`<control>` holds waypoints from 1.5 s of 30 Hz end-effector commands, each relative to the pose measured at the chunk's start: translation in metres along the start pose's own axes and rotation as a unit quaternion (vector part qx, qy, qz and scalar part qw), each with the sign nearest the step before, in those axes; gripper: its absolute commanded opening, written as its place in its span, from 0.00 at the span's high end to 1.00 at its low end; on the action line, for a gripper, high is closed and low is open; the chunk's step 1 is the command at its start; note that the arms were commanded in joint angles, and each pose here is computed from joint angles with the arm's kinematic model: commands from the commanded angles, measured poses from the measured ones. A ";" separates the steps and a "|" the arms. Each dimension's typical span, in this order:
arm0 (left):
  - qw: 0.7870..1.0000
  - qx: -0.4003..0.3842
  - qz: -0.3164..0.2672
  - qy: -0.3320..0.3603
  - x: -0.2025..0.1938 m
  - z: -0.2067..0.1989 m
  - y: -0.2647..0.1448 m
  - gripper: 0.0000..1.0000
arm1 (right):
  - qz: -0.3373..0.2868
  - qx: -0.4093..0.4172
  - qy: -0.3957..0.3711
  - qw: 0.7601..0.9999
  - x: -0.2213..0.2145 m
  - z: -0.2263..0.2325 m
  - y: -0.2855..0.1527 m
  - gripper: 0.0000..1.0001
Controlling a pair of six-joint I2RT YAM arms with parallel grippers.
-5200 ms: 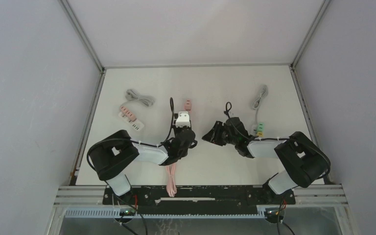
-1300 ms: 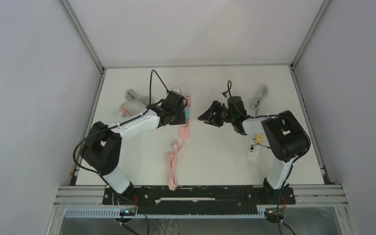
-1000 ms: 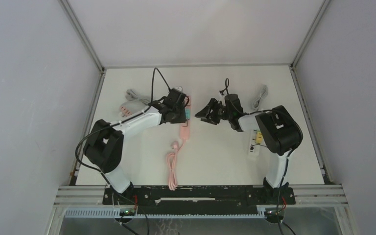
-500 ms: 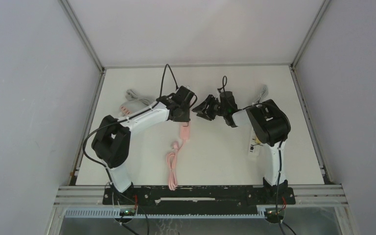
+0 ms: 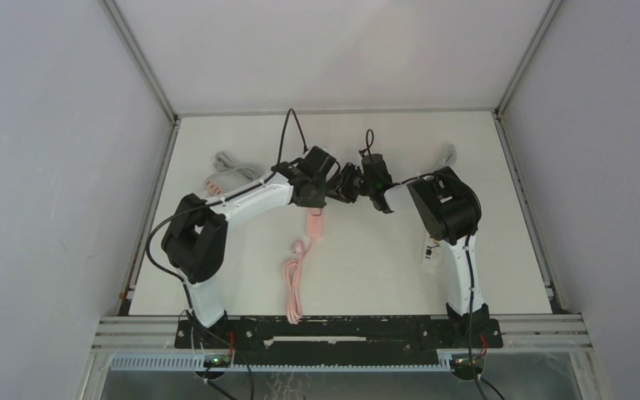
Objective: Insert the plug
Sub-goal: Press the plug into the socket.
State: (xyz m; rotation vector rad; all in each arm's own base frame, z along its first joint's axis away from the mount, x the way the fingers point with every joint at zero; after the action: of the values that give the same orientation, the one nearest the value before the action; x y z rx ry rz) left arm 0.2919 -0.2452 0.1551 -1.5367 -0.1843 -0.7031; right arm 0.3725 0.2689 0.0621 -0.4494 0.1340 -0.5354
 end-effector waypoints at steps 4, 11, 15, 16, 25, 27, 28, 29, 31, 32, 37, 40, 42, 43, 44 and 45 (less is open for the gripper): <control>0.994 0.023 0.085 0.061 -0.031 -0.010 0.032 0.97 | 0.015 -0.039 -0.025 0.999 -0.015 -0.011 0.007 0.69; 0.989 0.048 0.108 0.087 -0.043 -0.019 0.043 0.99 | 0.018 -0.044 -0.033 0.998 -0.019 -0.008 0.006 0.69; 0.987 0.053 0.127 0.087 -0.059 -0.018 0.054 1.00 | 0.019 -0.038 -0.031 0.999 -0.020 -0.009 0.005 0.69; 0.986 0.052 0.129 0.086 -0.062 -0.017 0.055 1.00 | 0.018 -0.034 -0.029 0.999 -0.019 -0.009 0.004 0.69; 0.985 0.053 0.155 0.058 -0.085 -0.002 0.066 1.00 | -0.010 0.013 -0.036 0.999 -0.007 0.006 -0.028 0.66; 0.983 0.055 0.166 0.063 -0.096 -0.005 0.070 1.00 | -0.015 0.021 -0.044 0.999 -0.005 0.011 -0.036 0.65; 0.981 0.059 0.171 0.068 -0.101 -0.005 0.072 1.00 | -0.017 0.025 -0.048 0.998 -0.004 0.014 -0.041 0.64; 0.980 0.060 0.177 0.072 -0.106 -0.006 0.073 1.00 | -0.018 0.028 -0.053 0.998 -0.004 0.017 -0.044 0.63; 0.979 0.051 0.185 0.069 -0.115 -0.005 0.075 1.00 | -0.019 0.031 -0.059 0.998 -0.005 0.019 -0.052 0.63; 0.979 0.051 0.186 0.062 -0.120 -0.002 0.075 1.00 | -0.019 0.035 -0.064 0.997 -0.006 0.022 -0.055 0.62; 0.979 0.059 0.187 0.046 -0.125 0.012 0.074 1.00 | -0.015 0.046 -0.075 0.996 -0.010 0.027 -0.068 0.61; 0.979 0.053 0.190 0.046 -0.122 0.008 0.076 1.00 | -0.012 0.054 -0.077 0.995 -0.011 0.030 -0.073 0.61; 0.981 0.052 0.183 0.042 -0.119 0.008 0.074 0.99 | -0.013 0.060 -0.082 0.995 -0.012 0.033 -0.078 0.60; 0.982 0.053 0.175 0.040 -0.116 0.009 0.070 0.97 | -0.015 0.060 -0.086 0.994 -0.013 0.034 -0.081 0.60; 0.984 0.055 0.168 0.038 -0.113 0.009 0.067 0.94 | -0.019 0.060 -0.092 0.994 -0.013 0.036 -0.084 0.59; 0.985 0.055 0.161 0.037 -0.110 0.010 0.063 0.89 | -0.023 0.060 -0.100 0.993 -0.014 0.039 -0.089 0.58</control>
State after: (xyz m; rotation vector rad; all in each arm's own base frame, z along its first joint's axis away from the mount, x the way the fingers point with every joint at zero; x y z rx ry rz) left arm 0.2836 -0.2515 0.1244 -1.4681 -0.2555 -0.7530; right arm 0.3310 0.2289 0.1070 -0.4307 0.0157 -0.5268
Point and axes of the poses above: each gripper's point midway between its finger pads, its own y axis out along the fingers, its own z axis along the line the jaws close on, x = y × z, the point moved 9 cm from there along -y, back along the fingers, and after that the axes turned 13 degrees about y, right-handed, at the moved point
